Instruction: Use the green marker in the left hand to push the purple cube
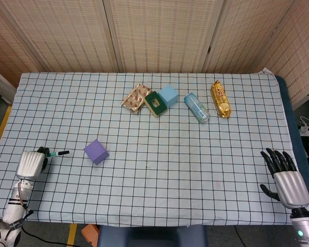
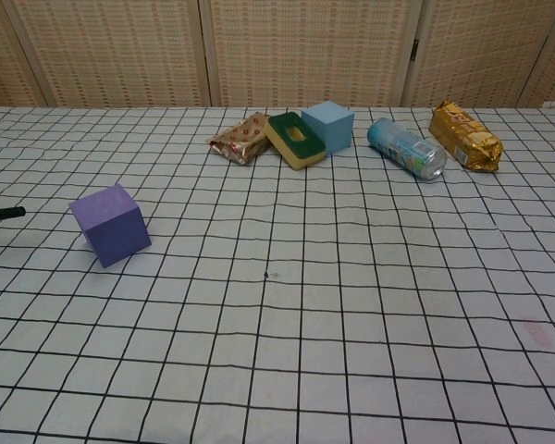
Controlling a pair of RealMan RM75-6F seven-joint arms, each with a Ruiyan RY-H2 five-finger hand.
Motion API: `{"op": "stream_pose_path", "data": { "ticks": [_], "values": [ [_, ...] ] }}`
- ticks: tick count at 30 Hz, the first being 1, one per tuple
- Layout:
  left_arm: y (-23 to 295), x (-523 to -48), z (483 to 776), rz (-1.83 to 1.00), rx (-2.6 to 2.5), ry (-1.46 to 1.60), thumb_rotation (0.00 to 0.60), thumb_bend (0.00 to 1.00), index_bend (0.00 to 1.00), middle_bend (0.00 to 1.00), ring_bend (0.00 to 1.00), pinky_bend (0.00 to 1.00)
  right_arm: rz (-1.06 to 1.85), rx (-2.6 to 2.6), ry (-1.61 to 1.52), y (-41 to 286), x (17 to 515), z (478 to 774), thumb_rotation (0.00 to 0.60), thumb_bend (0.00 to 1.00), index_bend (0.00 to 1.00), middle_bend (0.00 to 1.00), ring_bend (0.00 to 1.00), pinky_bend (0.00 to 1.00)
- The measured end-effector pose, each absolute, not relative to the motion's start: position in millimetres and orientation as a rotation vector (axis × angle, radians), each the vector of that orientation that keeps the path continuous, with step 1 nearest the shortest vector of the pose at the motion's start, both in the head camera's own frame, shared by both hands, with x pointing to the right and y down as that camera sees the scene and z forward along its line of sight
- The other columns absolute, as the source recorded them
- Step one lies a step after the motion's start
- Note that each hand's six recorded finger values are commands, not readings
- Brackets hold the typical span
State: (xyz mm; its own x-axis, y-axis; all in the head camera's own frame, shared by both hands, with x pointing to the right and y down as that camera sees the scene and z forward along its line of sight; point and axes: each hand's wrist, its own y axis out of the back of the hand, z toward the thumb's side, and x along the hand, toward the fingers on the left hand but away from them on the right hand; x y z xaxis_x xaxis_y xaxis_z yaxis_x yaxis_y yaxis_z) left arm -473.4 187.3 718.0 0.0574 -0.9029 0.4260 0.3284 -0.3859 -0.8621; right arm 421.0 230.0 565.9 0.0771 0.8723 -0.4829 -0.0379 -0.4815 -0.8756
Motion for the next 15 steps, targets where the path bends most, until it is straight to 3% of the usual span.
{"op": "stream_pose_path", "data": {
  "ticks": [15],
  "values": [
    [148,-435,737,-1.48,-1.35,0.596,0.6,0.66,0.81,0.82,0.77,0.99,1.51,-1.583,-0.864,230,424,563,0.6,0.12,0.0,0.0,0.0,0.0]
  ]
}}
